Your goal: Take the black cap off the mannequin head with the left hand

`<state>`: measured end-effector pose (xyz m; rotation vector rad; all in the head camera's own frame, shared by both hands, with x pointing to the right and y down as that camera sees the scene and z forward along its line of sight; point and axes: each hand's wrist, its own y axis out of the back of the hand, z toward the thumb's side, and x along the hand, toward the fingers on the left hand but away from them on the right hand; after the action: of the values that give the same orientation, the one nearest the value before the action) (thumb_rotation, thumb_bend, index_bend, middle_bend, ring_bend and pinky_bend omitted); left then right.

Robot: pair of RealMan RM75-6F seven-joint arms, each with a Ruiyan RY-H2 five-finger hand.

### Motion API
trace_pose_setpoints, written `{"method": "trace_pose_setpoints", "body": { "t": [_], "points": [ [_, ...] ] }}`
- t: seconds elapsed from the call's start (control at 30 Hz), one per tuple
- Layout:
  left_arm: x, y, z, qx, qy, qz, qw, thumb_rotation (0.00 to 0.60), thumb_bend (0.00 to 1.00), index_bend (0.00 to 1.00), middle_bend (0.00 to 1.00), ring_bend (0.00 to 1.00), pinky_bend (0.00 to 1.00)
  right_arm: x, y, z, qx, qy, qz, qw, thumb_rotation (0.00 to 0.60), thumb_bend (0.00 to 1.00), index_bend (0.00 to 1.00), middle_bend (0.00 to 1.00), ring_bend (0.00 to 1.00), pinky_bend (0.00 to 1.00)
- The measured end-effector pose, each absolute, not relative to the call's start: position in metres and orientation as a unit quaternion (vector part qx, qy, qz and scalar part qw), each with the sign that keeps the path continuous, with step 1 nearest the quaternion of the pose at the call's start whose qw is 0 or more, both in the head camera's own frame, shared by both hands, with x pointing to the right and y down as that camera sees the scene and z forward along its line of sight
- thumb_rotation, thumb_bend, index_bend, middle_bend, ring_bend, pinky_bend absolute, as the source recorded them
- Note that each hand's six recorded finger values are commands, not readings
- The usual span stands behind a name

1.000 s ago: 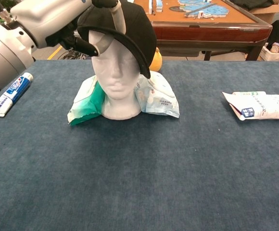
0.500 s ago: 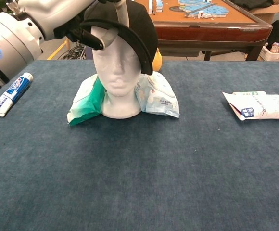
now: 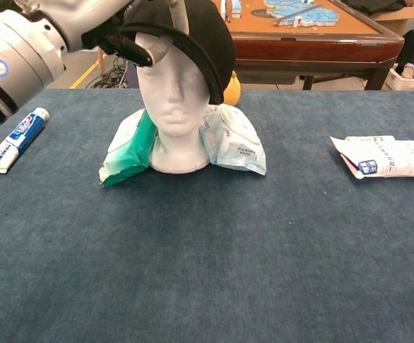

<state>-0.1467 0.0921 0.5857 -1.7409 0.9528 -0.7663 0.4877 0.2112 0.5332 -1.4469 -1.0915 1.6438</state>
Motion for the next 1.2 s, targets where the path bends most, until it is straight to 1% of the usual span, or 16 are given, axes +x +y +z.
{"method": "trace_pose_setpoints", "body": {
  "t": [0.77,1.2],
  "points": [
    [-0.142,0.076,0.594,-0.715,0.384,-0.338,0.477,0.600,0.47,0.70,0.05,0.04,0.17,0.489,0.211,0.531,-0.558,-0.426,0.627,0.338,0.600,0.07,0.48,0.39,0.30,0.37],
    [-0.137,0.067,0.593,-0.712,0.381,-0.346,0.478,0.600,0.47,0.70,0.05,0.04,0.17,0.491,0.211,0.531,-0.557,-0.426,0.629,0.336,0.600,0.07,0.48,0.39,0.31,0.37]
  ]
}}
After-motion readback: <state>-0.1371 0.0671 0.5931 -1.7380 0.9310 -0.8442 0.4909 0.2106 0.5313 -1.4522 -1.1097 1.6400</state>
